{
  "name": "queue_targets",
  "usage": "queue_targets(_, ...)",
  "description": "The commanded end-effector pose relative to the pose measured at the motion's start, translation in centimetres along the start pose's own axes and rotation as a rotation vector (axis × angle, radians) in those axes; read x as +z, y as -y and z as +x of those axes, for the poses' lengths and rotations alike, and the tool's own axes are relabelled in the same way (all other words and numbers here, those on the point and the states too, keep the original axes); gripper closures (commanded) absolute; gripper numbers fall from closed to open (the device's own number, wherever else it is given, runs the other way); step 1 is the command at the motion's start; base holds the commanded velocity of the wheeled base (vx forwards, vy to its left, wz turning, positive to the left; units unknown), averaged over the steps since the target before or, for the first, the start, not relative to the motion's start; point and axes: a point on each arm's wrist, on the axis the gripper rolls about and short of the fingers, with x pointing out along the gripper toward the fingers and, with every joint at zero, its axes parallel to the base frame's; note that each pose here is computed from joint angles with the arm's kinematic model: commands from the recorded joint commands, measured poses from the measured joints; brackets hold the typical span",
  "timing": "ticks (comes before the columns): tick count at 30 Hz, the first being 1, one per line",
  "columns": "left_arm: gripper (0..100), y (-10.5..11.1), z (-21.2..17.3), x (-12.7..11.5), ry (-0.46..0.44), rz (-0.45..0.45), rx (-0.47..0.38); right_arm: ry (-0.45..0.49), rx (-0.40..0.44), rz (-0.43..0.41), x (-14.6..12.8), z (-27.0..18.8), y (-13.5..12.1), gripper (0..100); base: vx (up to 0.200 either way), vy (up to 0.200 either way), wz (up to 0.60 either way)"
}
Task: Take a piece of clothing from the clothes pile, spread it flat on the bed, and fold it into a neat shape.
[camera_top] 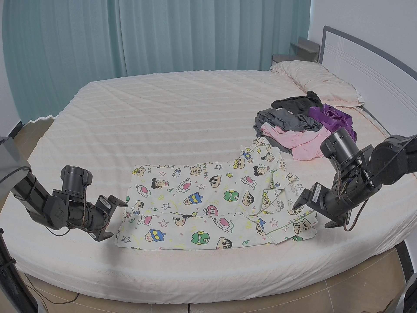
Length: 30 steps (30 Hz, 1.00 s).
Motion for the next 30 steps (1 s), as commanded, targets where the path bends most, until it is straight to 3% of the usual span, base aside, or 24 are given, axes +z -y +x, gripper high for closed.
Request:
queue_targets(1,0,-0.1,0.0,-0.4,-0.01,0.006,0.006,-0.013,-0.032,0.017,-0.2,2.4,0.9,0,0.0,0.0,0.0)
queue_targets(3,0,-0.1,0.0,-0.5,-0.013,0.009,0.006,0.003,-0.011,0.021,-0.5,3.3,1.2,0,0.0,0.0,0.0)
queue_targets(8,0,-0.1,0.1,-0.7,-0.019,0.013,0.008,0.068,0.163,-0.047,-3.8,6.3,0.6,0,0.0,0.0,0.0)
queue_targets(21,0,-0.2,0.1,-0.8,-0.02,0.014,0.013,0.018,0.213,-0.147,-6.1,10.9,-5.5,0,0.0,0.0,0.0)
queue_targets(30,0,-0.2,0.1,-0.8,-0.021,0.013,0.014,0.012,0.187,-0.16,-5.8,14.1,-8.0,0,0.0,0.0,0.0)
